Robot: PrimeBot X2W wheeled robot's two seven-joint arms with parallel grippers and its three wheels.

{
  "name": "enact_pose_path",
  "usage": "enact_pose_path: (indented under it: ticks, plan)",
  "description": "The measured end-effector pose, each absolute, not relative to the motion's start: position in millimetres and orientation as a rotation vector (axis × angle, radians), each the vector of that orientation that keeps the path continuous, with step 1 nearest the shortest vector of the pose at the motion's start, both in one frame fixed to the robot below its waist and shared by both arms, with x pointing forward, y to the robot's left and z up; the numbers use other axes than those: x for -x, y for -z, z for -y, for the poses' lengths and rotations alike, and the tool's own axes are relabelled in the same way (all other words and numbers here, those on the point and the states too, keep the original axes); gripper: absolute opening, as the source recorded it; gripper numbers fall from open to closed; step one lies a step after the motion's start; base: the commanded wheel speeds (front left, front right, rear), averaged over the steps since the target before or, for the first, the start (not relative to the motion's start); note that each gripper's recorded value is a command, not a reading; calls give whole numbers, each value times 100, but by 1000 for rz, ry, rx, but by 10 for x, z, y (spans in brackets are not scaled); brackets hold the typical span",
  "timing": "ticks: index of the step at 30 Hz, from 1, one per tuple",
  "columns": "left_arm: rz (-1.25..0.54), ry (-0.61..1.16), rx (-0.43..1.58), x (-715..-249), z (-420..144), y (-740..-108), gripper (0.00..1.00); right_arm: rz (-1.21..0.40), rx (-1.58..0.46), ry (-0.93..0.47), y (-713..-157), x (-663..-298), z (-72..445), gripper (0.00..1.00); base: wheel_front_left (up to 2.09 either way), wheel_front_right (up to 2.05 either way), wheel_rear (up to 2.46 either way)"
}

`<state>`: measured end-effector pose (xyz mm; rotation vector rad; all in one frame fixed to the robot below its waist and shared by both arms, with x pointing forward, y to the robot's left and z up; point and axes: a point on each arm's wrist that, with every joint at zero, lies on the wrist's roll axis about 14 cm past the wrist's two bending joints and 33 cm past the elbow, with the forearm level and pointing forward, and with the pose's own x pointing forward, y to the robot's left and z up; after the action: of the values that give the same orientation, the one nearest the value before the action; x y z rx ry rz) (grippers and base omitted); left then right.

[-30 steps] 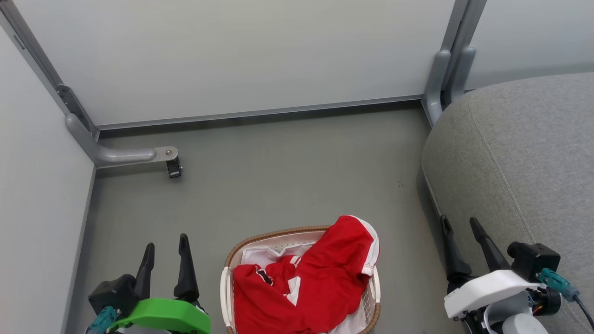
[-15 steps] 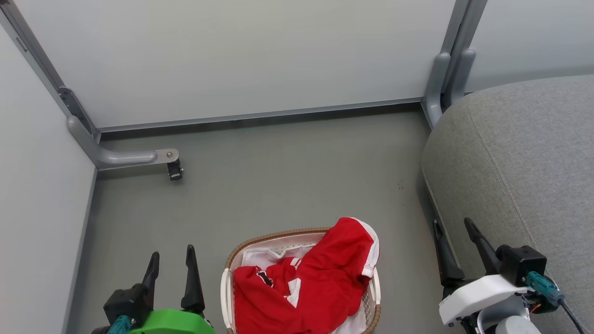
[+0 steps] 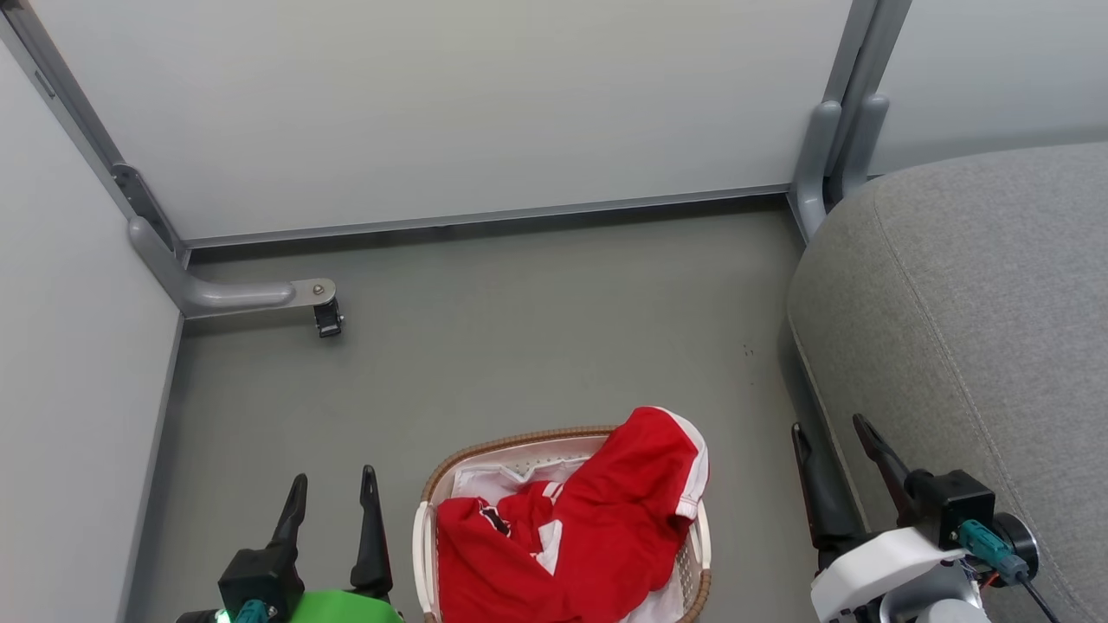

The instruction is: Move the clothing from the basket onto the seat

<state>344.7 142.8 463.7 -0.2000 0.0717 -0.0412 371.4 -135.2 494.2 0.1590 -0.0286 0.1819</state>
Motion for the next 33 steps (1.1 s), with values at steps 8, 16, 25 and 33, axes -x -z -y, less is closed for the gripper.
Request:
enact_pose_path:
  ticks: [8,16,25,33]
  plan:
    - [-63,50,167,-3437,-1405,-4636,100,33,-117,-197,-4933,-3707,1319,100,0,0,0]
    - [-75,46,173,-3429,-1413,-4599,100,28,-118,-198,-4916,-3709,1318,100,0,0,0]
    - [-83,44,173,-3427,-1417,-4575,100,24,-119,-196,-4902,-3712,1321,100,0,0,0]
    - [-95,44,171,-3486,-1417,-4537,100,19,-120,-191,-4881,-3780,1338,100,0,0,0]
